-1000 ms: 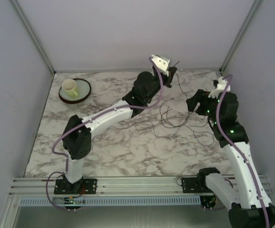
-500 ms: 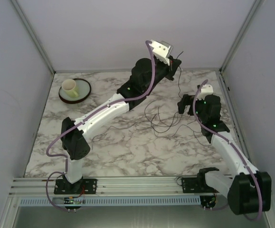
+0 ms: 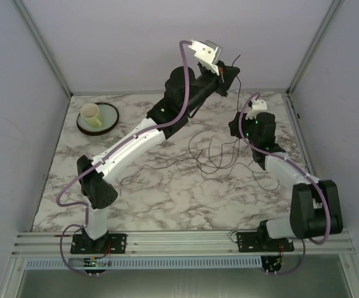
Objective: Zip-tie the wires
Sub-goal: Pick up the cable at the center of the board, then straighten the cable at the center of the board.
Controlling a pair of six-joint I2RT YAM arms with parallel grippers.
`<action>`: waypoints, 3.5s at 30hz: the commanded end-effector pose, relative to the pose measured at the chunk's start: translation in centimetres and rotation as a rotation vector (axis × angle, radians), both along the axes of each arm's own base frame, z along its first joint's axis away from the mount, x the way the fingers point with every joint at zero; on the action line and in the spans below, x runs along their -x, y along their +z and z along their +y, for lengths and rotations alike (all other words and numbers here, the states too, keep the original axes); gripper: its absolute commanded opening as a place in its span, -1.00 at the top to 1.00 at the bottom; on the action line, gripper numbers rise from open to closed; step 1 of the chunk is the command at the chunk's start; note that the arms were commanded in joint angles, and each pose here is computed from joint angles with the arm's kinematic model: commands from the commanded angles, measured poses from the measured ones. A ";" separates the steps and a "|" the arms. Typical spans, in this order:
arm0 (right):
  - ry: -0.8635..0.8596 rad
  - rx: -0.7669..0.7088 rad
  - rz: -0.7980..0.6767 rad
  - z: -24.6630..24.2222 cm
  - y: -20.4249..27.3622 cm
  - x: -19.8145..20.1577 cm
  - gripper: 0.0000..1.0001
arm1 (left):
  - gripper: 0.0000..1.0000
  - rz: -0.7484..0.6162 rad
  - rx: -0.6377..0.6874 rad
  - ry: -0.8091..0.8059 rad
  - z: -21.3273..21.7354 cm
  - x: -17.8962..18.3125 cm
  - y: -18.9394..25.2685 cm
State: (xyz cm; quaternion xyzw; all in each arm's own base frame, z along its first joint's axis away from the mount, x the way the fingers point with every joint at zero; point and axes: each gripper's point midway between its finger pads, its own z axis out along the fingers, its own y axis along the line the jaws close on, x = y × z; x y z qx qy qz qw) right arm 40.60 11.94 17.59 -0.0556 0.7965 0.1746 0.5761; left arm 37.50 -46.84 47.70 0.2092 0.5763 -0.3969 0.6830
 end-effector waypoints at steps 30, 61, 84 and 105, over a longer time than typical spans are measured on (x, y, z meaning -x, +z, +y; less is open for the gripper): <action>-0.580 0.312 -0.163 -10.4 12.8 1.9 0.95 | 1.00 0.282 0.155 0.764 37.3 -1.2 -2.1; -0.668 0.423 -0.060 -17.2 12.0 10.0 1.00 | 1.00 0.557 0.035 0.890 45.7 2.3 -13.5; -0.190 0.691 0.400 -13.3 2.5 14.1 1.00 | 1.00 1.009 0.111 0.872 43.3 9.0 -32.6; -0.024 0.850 0.629 -11.1 -6.5 14.5 0.73 | 1.00 1.140 0.091 0.949 42.3 10.7 -41.9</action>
